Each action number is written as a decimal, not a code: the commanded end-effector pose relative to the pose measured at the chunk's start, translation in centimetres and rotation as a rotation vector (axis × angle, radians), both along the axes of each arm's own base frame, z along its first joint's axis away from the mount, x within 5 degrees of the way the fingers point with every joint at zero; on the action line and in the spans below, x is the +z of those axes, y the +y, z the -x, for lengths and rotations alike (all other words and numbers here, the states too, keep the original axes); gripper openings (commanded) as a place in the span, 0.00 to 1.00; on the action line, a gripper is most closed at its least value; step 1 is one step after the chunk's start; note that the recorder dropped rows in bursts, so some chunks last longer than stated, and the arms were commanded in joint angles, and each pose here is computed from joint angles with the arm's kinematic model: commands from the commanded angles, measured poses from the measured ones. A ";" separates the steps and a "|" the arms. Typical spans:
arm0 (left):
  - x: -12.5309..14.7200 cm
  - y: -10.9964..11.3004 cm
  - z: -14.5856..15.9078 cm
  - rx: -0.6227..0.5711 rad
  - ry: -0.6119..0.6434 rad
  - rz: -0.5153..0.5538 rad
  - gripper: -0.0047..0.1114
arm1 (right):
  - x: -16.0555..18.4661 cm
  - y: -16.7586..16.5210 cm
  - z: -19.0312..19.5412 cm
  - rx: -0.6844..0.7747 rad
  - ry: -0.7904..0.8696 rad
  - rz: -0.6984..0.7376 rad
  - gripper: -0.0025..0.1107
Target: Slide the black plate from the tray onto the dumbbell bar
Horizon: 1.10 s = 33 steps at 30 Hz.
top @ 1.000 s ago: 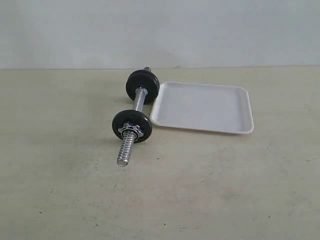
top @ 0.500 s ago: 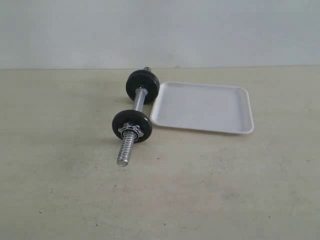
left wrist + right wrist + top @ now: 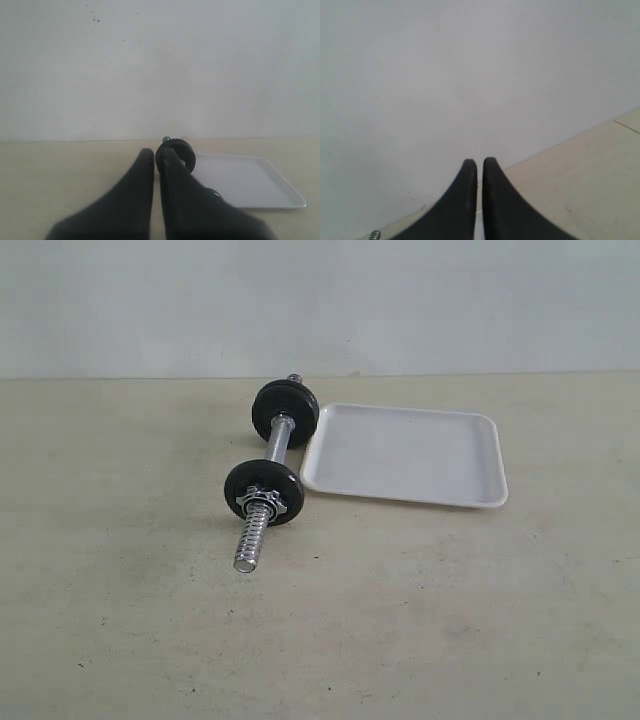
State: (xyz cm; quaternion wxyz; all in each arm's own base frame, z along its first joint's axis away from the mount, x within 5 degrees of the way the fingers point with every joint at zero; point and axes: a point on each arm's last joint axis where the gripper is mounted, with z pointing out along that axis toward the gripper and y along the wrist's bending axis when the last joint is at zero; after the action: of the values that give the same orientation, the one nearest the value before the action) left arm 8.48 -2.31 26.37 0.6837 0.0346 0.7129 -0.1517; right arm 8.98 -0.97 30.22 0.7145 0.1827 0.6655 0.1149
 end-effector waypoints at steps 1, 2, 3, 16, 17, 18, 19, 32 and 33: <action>-0.3 0.1 0.0 0.013 0.022 0.025 0.08 | -0.2 -0.1 0.0 -0.011 0.007 -0.008 0.02; -0.3 0.1 0.0 0.013 0.022 0.025 0.08 | -0.2 -0.1 0.0 -0.011 0.007 -0.008 0.02; -0.3 0.1 0.0 0.013 0.022 0.025 0.08 | -0.2 -0.1 0.0 -0.011 0.007 -0.008 0.02; -0.3 0.1 0.0 0.013 0.022 0.025 0.08 | 1.0 -0.5 3.6 -0.017 -0.158 0.027 0.02; -0.3 0.1 0.0 0.013 0.022 0.025 0.08 | 1.0 -0.8 4.4 -0.031 -0.192 0.041 0.02; -0.3 0.1 0.0 0.013 0.022 0.025 0.08 | 0.9 -0.9 5.4 -0.040 -0.236 0.067 0.02; -0.3 0.1 0.0 0.013 0.022 0.025 0.08 | 0.6 -1.0 6.4 -0.049 -0.279 0.091 0.02; -0.3 0.2 0.2 0.017 0.015 0.026 0.08 | -2.1 0.9 4.5 0.101 -0.188 0.408 0.02; -0.3 0.2 0.2 0.017 0.015 0.026 0.08 | -2.0 1.0 4.6 0.111 -0.195 0.429 0.02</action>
State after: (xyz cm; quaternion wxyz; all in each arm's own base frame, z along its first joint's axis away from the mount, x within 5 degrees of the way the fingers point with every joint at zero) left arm 8.35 -2.16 26.15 0.6815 0.0261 0.7157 -0.1504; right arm 4.58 -0.52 28.11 0.7834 0.0286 0.6197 0.0386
